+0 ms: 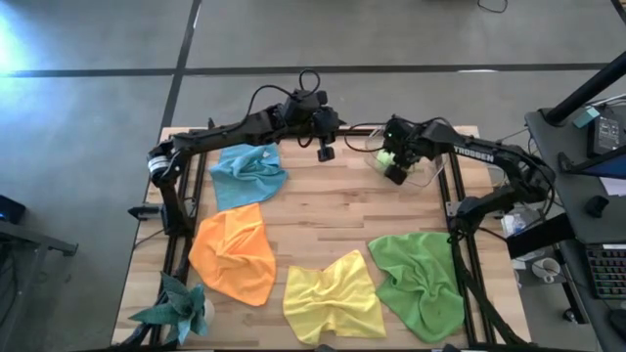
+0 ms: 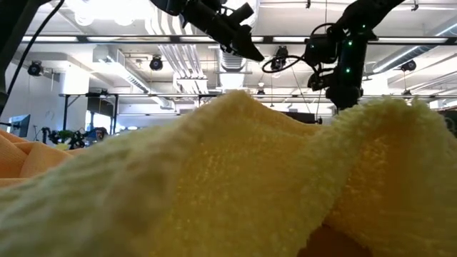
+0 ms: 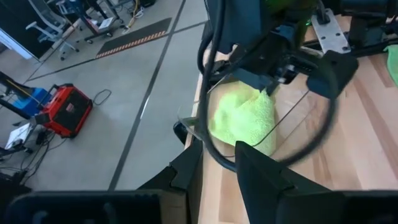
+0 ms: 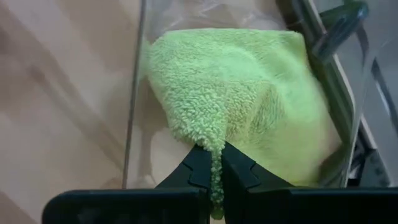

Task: Fold microfiber towels
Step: Put the light green microfiber cloth into the transparent bin, then move the transparent bin to the top center of the table

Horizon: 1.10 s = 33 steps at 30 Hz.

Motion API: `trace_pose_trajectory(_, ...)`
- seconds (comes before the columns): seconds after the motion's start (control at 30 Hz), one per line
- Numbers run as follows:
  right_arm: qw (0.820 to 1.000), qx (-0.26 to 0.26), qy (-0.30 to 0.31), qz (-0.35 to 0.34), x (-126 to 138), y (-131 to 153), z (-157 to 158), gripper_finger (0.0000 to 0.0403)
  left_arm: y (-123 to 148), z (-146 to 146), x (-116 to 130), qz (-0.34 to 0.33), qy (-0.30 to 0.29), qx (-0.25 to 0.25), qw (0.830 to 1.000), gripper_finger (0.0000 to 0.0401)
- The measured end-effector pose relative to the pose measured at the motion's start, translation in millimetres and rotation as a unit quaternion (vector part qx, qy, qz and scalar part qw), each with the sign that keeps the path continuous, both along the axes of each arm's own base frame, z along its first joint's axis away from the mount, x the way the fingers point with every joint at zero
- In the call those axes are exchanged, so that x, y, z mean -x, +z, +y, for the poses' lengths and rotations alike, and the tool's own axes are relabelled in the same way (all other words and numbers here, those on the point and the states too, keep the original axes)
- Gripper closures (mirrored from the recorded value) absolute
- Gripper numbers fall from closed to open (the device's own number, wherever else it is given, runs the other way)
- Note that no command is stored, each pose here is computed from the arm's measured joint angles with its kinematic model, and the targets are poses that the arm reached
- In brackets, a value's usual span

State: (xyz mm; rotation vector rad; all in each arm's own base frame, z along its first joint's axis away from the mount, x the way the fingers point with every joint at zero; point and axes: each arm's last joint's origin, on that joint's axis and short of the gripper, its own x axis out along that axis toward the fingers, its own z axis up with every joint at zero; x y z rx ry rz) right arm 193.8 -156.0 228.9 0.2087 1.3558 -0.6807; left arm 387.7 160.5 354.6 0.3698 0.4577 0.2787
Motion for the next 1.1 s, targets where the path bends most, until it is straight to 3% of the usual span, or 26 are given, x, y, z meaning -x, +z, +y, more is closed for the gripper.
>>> trace_pose_trajectory(0.33,0.997,-0.065,-0.027,-0.042,-2.7,-5.0,2.2,0.0393,-0.1,0.2,-0.1,0.0,0.002,-0.002,1.0,0.0322)
trace_pose_trajectory(0.53,0.996,-0.076,-0.028,-0.044,-2.4,-5.1,3.6,0.0362,-0.2,0.5,0.0,0.0,0.003,-0.002,1.0,0.0322)
trace_pose_trajectory(0.87,0.996,-0.064,-0.035,-0.059,2.0,6.2,6.3,0.0266,-0.6,2.9,0.9,0.003,0.01,-0.003,1.0,0.0322)
trace_pose_trajectory(1.1,0.987,-0.006,-0.089,-0.136,18.2,41.5,7.9,0.0247,-2.6,3.9,3.2,0.021,0.036,-0.007,0.999,0.0322)
